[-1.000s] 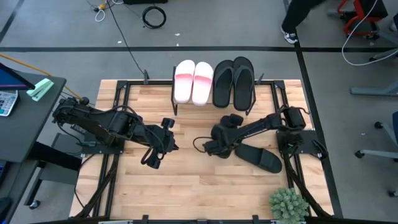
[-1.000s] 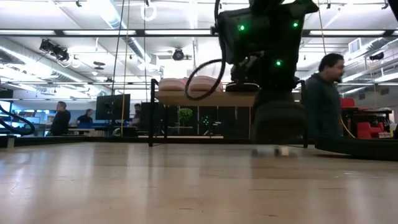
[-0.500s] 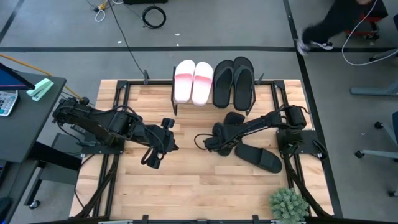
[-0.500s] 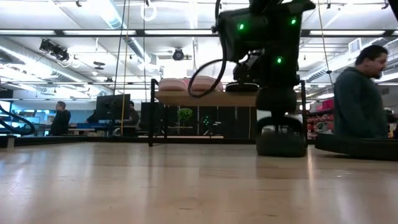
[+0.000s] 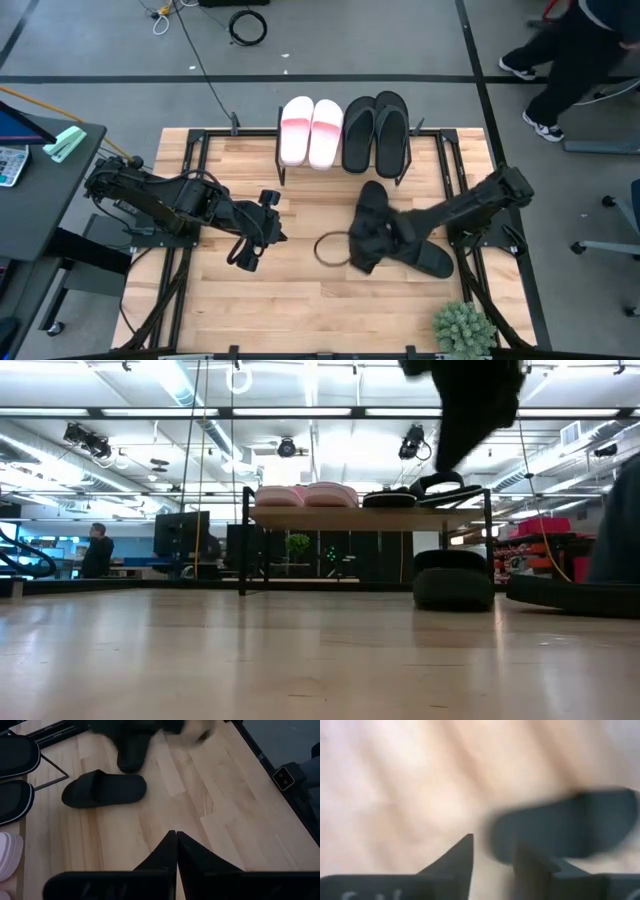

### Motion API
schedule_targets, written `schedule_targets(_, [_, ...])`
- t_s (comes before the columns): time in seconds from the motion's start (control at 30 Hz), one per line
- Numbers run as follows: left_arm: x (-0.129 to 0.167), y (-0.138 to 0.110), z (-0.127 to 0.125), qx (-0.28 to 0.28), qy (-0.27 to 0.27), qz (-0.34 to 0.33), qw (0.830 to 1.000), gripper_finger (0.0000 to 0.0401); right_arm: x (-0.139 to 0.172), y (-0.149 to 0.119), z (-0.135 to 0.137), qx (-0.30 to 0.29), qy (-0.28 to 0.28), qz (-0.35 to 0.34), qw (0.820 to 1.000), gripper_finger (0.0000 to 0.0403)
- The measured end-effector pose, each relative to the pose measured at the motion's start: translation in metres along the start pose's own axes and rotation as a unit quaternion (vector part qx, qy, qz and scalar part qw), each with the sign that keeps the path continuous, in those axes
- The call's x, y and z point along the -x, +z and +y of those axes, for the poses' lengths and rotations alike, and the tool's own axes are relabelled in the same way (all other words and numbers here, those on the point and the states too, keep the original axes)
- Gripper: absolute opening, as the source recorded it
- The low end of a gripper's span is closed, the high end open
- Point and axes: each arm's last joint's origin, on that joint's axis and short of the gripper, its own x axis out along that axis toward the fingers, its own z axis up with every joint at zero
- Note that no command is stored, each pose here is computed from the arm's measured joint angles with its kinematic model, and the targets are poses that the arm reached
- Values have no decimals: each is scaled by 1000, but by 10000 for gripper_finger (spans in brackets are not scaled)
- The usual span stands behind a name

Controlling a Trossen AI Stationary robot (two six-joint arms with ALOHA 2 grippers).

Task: Pick and place slides into the shelf
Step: Put the bottom black slide under the shelf

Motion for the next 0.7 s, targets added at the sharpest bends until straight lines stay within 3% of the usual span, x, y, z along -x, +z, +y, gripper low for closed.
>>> schedule_targets(0.1, [0,0,0,0,0,0,1000,12,1,-3,25,-18,84,-46,995,93])
schedule_targets(0.2, [0,0,0,1,0,0,1000,14,-11,-12,46,-10,111,-59,992,28])
schedule_targets(0.43, [0,0,0,13,0,0,1000,22,-51,-36,64,-12,67,13,998,5])
schedule_targets(0.7, [0,0,0,13,0,0,1000,12,-80,-25,40,-23,-14,58,998,3])
